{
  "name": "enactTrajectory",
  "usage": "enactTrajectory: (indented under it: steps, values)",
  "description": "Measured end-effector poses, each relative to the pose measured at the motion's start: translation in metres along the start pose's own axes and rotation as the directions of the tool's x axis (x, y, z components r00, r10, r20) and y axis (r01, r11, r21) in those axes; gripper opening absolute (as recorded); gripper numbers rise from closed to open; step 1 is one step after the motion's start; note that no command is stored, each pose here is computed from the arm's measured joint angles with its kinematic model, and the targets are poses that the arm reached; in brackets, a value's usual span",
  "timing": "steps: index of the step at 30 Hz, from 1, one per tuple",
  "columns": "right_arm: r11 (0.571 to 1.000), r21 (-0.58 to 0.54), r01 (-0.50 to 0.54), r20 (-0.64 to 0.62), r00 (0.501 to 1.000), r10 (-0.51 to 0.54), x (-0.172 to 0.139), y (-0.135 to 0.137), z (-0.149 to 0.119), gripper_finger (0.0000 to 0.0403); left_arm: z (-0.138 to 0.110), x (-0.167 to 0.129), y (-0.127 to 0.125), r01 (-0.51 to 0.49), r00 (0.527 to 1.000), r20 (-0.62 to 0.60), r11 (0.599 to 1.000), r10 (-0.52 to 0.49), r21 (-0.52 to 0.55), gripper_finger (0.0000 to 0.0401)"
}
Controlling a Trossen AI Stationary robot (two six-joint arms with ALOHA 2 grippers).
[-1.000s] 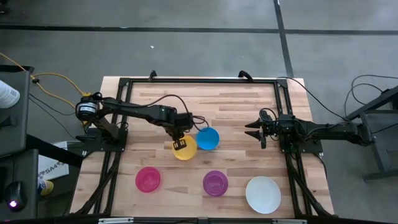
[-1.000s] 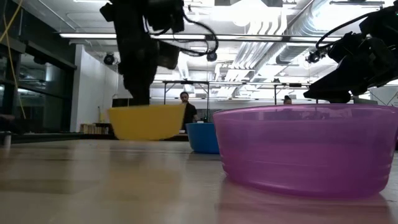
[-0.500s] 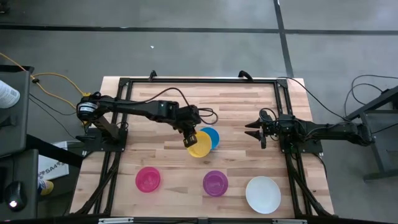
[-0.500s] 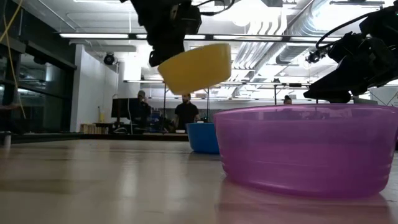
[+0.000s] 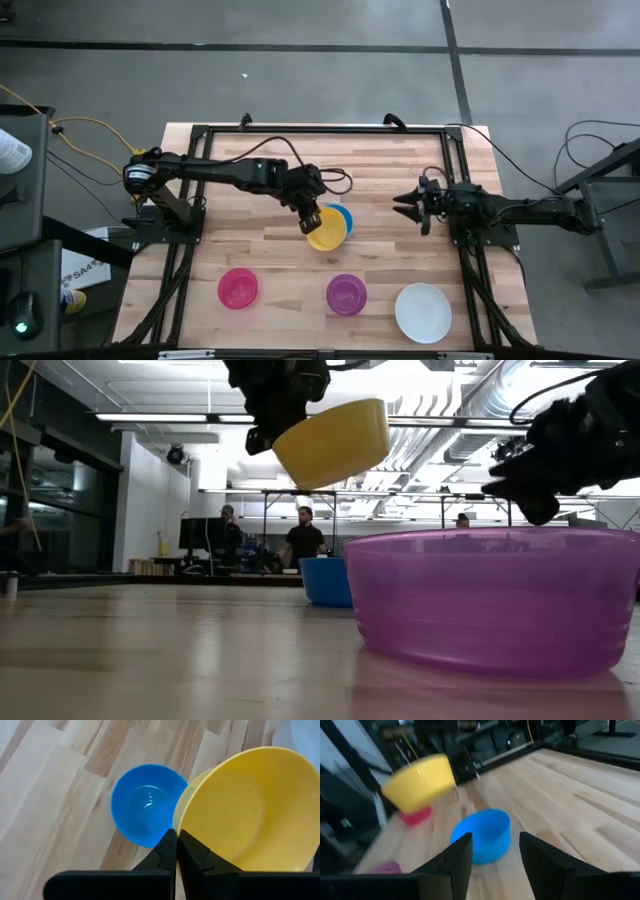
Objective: Nest bowls inside each other
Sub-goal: Stack the yellow bowl on the white bowl
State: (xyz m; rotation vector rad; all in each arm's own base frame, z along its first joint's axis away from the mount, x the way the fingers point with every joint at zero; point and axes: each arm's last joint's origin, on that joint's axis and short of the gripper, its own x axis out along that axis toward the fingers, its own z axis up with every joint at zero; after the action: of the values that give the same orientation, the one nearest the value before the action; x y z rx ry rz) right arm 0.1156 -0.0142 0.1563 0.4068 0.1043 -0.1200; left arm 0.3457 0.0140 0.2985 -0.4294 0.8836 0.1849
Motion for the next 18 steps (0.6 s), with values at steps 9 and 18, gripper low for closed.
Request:
enactTrajectory:
  steps: [9,18]
  values:
    - [0.985,-0.004,-0.172,0.094,0.981,0.172,-0.001,0.009,0.012,0.0156,0.0,-0.001,0.017,0.005,0.996,-0.083,0.993,-0.015,-0.116,0.0]
    - [0.984,-0.008,-0.178,0.031,0.984,0.178,0.01,0.018,0.032,0.0156,0.008,0.004,0.031,0.058,0.99,-0.114,0.984,-0.078,-0.169,0.0]
